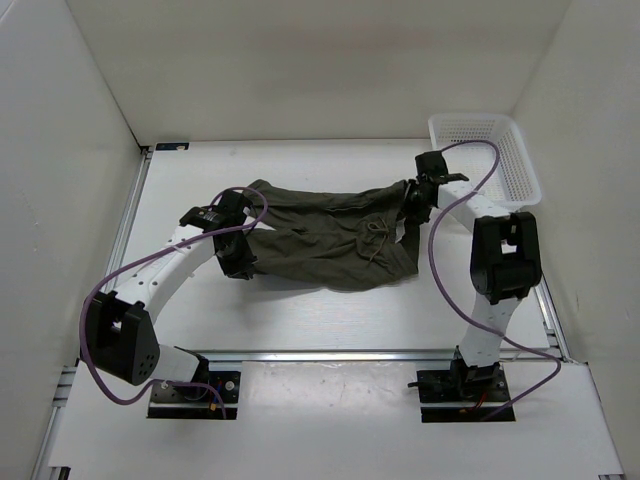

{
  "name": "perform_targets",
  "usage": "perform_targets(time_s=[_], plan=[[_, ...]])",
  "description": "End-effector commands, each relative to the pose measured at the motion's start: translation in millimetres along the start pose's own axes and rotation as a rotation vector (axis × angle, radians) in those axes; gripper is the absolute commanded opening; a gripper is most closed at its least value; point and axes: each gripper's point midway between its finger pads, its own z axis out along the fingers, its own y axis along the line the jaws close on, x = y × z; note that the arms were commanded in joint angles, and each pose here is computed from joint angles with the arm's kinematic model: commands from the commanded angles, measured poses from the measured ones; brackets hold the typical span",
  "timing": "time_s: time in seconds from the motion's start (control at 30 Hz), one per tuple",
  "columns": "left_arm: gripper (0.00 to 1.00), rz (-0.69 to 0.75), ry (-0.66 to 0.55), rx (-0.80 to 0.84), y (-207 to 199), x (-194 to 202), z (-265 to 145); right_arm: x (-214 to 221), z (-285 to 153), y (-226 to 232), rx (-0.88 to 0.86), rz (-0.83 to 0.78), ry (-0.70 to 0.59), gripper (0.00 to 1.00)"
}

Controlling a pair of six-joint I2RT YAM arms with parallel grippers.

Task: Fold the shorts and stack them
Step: Flatten the shorts out

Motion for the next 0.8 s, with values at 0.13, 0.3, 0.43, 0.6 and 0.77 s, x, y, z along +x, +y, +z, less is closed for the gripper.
perform_targets(time_s=[0.13, 0.3, 0.43, 0.6, 0.77], plan=[[0.11, 0.012, -0.028, 0.007, -2, -6, -6, -29, -29, 24, -0.005, -0.048, -0.134, 0.32], [0.11, 0.011, -0.035, 0.014, -2, -6, -8, -19, -11, 24, 0.008, -0.054, -0.079, 0.32], [0.11, 0.011, -0.041, 0.007, -1, -7, -8, -7, 10, 15, 0.054, -0.06, -0.04, 0.35], [0.11, 0.012, -0.034, 0.001, 2, -4, -8, -7, 22, 9, 0.086, -0.059, -0.033, 0.39], [0.11, 0.012, -0.034, 0.001, 2, -4, -8, -10, 22, 6, 0.106, -0.069, -0.045, 0.51]])
